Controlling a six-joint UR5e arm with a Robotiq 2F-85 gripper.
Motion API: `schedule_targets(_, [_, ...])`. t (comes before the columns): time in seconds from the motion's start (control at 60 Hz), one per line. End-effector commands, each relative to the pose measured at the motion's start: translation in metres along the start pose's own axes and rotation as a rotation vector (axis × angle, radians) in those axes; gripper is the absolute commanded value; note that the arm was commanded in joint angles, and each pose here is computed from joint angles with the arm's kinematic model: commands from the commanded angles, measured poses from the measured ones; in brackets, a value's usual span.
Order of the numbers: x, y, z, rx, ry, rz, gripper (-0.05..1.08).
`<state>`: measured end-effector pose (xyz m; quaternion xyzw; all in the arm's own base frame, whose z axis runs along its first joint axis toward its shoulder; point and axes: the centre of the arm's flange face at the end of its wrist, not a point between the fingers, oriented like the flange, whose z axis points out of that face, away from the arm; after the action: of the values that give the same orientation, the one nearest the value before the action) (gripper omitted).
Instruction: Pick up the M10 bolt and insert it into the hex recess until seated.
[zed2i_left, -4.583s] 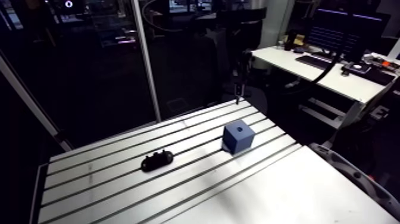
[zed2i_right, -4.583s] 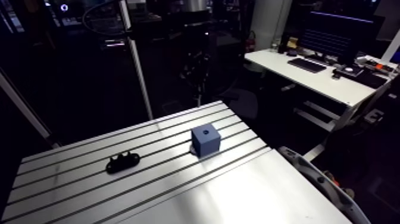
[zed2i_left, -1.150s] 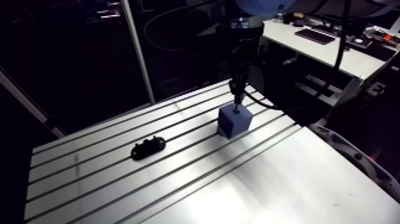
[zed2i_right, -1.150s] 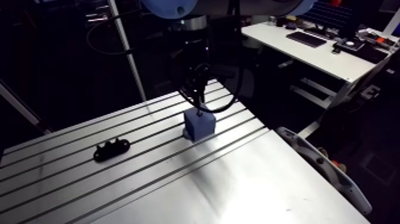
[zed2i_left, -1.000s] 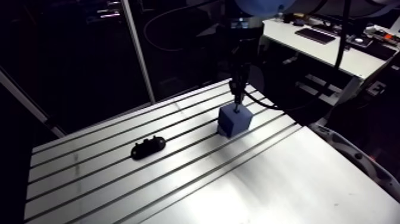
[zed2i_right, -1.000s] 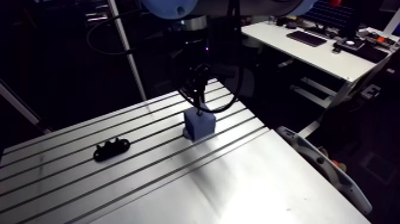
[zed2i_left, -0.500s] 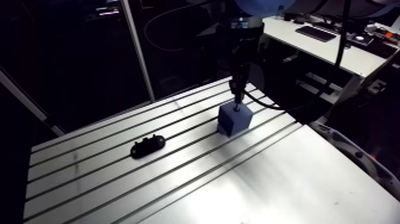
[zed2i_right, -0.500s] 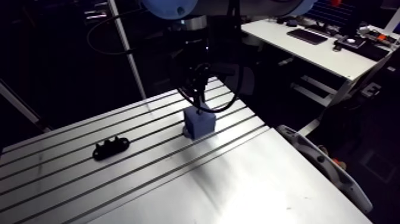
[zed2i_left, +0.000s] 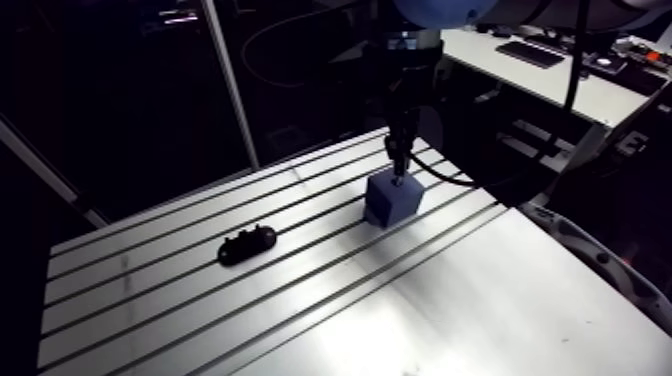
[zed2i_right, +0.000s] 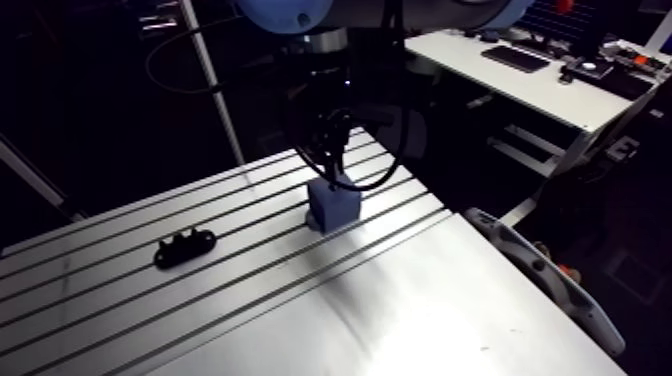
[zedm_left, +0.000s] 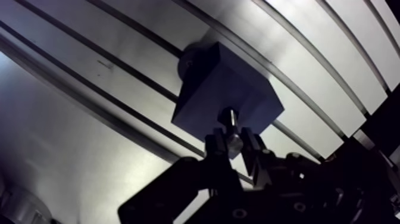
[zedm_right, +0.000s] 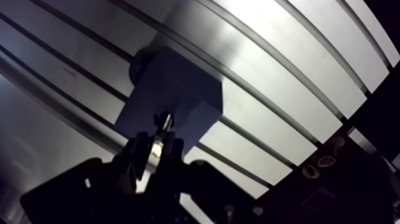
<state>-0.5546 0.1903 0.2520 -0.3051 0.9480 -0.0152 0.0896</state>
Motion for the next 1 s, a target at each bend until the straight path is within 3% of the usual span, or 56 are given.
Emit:
schedule_targets(0.017, [-0.0003,-0.0011,0.0003,0.004,0.000,0.000,1.00])
schedule_targets(0.467, [-0.0006,-0.0007,-0.0093,-0.011,0.005,0.000,1.01])
schedule_targets(0.65, [-0.0004,-0.0030,-0.0066,0.001,0.000,-0.003,1.01])
schedule_targets(1.0, [-0.0003,-0.0032,-0.0049,0.002,-0.003,-0.003,1.01])
